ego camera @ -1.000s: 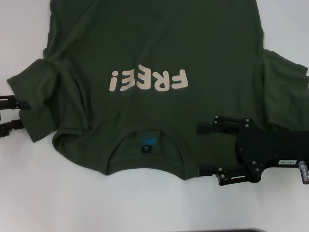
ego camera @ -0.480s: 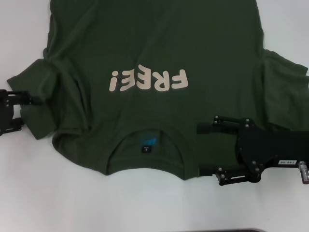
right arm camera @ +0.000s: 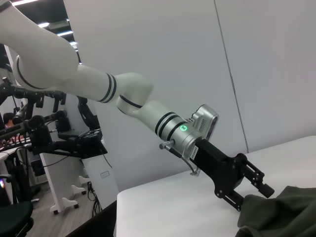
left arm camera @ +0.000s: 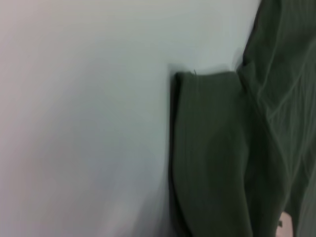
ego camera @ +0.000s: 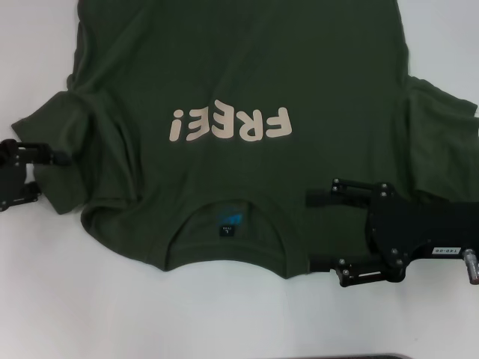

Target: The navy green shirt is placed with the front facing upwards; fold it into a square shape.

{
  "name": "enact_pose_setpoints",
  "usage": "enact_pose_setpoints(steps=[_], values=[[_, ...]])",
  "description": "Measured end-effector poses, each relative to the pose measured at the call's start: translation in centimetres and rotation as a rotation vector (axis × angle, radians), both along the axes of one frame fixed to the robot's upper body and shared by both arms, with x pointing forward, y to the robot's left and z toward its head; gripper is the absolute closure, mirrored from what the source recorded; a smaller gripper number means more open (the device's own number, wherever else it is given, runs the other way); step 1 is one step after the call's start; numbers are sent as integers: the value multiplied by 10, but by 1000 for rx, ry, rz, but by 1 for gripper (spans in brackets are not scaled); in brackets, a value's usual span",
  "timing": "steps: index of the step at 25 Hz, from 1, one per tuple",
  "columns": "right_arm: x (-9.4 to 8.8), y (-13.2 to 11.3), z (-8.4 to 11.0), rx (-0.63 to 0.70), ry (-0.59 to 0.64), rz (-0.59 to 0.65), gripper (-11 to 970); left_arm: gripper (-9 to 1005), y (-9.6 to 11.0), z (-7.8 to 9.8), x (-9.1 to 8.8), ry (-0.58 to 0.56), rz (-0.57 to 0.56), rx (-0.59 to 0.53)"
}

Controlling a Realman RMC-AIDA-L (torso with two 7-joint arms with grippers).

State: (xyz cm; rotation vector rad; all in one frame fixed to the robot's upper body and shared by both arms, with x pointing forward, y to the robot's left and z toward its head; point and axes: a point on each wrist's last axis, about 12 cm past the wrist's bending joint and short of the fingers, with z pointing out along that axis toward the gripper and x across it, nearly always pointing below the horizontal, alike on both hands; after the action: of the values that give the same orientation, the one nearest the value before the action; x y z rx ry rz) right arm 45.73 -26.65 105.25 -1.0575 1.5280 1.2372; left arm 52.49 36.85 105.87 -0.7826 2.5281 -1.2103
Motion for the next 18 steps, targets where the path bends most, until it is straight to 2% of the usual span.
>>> enact_pose_setpoints(steps=[5, 16, 18], values=[[0, 0, 0, 0, -1, 0, 47, 456, -6, 2, 6, -7, -46, 25], [1, 0, 1, 5, -4, 6, 47, 890, 0, 5, 4, -4, -37, 21], [1, 0, 1, 5, -4, 5, 47, 927, 3, 6, 3, -6, -32, 17]])
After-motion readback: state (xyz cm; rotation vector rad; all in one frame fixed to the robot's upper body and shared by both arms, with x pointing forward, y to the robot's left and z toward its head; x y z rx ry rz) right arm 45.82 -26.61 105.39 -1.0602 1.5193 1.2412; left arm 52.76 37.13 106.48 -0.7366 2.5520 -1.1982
